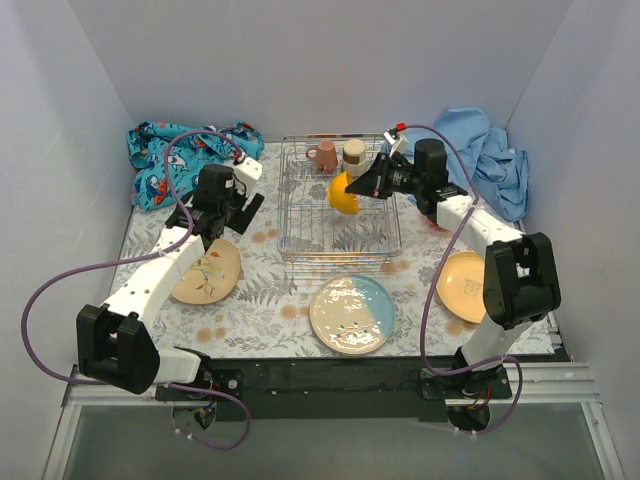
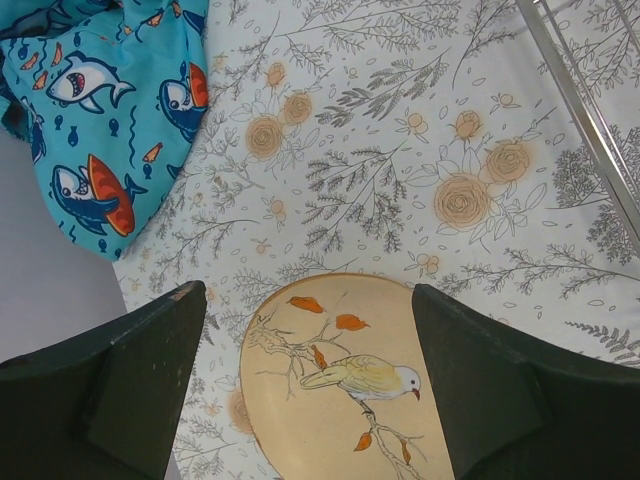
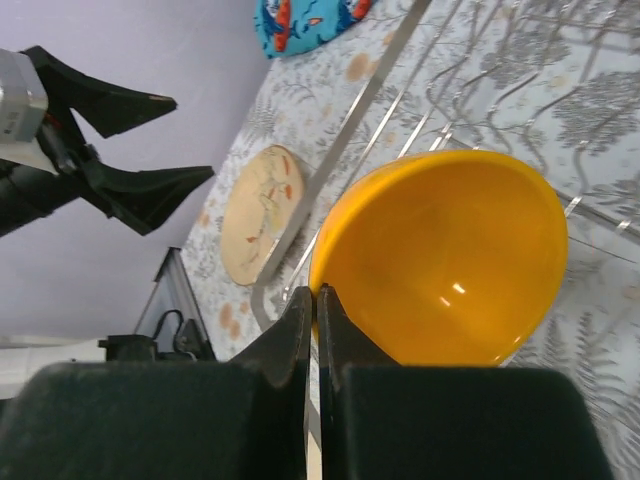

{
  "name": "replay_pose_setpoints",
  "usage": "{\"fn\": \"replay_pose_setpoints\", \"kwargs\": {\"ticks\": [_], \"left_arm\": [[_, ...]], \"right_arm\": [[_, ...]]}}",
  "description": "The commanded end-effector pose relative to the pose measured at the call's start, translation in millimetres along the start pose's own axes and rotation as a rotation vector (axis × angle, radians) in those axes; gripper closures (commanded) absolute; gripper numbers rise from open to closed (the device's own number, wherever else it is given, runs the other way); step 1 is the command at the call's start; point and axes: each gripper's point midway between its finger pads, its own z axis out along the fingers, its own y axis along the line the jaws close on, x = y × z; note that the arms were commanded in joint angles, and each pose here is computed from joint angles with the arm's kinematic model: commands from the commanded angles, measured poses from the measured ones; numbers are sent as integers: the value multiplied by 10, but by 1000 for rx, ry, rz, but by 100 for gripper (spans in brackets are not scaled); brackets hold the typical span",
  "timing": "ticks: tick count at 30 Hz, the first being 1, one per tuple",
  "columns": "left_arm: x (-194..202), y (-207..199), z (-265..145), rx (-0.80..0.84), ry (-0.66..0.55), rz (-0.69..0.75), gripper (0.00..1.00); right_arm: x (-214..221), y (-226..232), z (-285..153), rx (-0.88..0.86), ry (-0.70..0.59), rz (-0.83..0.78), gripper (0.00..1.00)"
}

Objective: Load the mixed dishes into the dish rack

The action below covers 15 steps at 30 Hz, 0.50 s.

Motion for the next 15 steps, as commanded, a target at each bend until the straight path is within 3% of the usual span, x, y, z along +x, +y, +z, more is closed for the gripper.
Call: {"fn": "replay_pose_setpoints", "kwargs": {"ticks": [1,4,15], "left_arm": [[66,72,-133,-25,12,17,16],[92,45,-110,-10,27,22,15],[150,-54,-121,45,74,6,14]], "right_arm": [[-135,536,164,-229,-94,64,99],[-3,708,305,-292,-68,54,99],[150,520,760,-238,-65,228,99]]}}
